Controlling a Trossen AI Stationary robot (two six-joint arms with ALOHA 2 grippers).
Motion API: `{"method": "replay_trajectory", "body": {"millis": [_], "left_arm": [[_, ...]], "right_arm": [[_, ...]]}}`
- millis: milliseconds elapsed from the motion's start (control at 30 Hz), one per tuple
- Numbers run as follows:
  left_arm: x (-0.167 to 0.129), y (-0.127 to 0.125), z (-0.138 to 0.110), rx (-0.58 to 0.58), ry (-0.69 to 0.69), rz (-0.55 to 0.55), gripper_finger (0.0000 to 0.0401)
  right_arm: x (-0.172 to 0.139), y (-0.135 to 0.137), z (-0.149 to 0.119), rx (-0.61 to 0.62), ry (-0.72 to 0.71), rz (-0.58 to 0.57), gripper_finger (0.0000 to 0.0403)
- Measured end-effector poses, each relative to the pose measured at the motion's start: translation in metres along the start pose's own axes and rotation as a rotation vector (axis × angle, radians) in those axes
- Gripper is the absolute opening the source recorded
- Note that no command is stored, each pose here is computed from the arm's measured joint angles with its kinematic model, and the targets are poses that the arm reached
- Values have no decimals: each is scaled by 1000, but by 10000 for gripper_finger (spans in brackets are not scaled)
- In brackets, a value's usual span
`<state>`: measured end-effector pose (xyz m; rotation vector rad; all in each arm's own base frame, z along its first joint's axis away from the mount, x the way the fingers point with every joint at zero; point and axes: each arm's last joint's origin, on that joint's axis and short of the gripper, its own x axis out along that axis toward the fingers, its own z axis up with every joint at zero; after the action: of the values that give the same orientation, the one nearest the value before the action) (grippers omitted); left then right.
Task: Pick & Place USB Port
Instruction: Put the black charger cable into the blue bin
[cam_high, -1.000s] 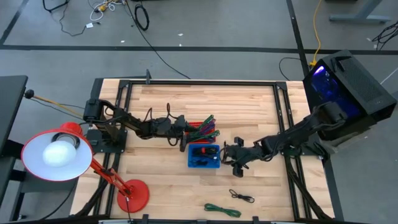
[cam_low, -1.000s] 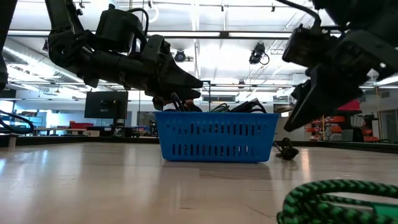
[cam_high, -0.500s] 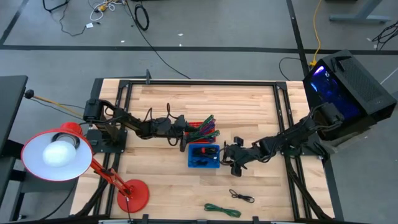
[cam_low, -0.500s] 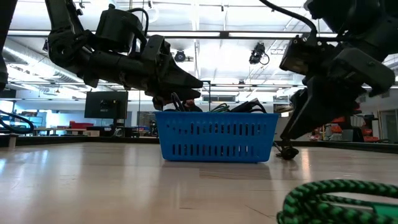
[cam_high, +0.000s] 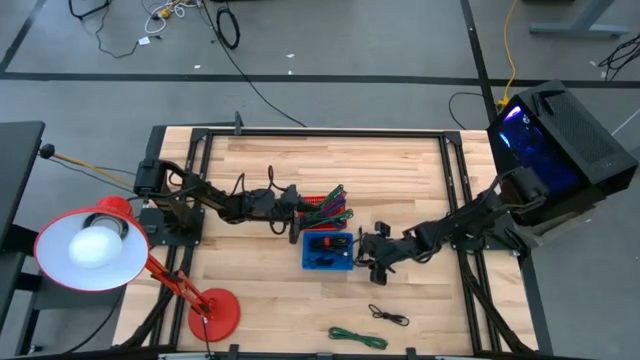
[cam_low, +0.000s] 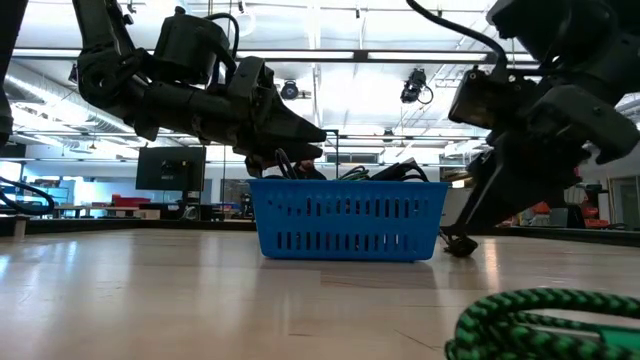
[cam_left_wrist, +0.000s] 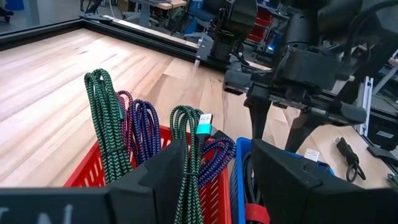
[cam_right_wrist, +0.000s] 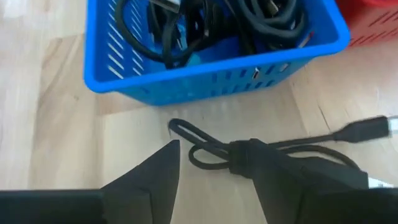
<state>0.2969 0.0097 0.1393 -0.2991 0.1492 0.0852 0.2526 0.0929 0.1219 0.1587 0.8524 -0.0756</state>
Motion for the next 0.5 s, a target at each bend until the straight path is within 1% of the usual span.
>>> {"method": "replay_trajectory", "body": {"millis": [200, 300, 367, 400, 433, 500], "left_arm": [[0, 0, 0, 0, 3, 1, 190], [0, 0, 0, 0, 5, 2, 190], [0, 0, 0, 0, 5, 1, 190], [0, 0, 0, 0, 5, 1, 190], [0, 0, 0, 0, 4, 1, 190], [0, 0, 0, 0, 5, 1, 190]], "right_arm": [[12, 2, -2, 1, -35, -20, 191], [14, 1, -2, 3, -41, -24, 178], [14, 1, -2, 6, -35, -28, 152], [14, 1, -3, 6, -28, -33, 133], [14, 0, -3, 5, -21, -37, 108], [14, -1, -4, 3, -14, -43, 47]]}}
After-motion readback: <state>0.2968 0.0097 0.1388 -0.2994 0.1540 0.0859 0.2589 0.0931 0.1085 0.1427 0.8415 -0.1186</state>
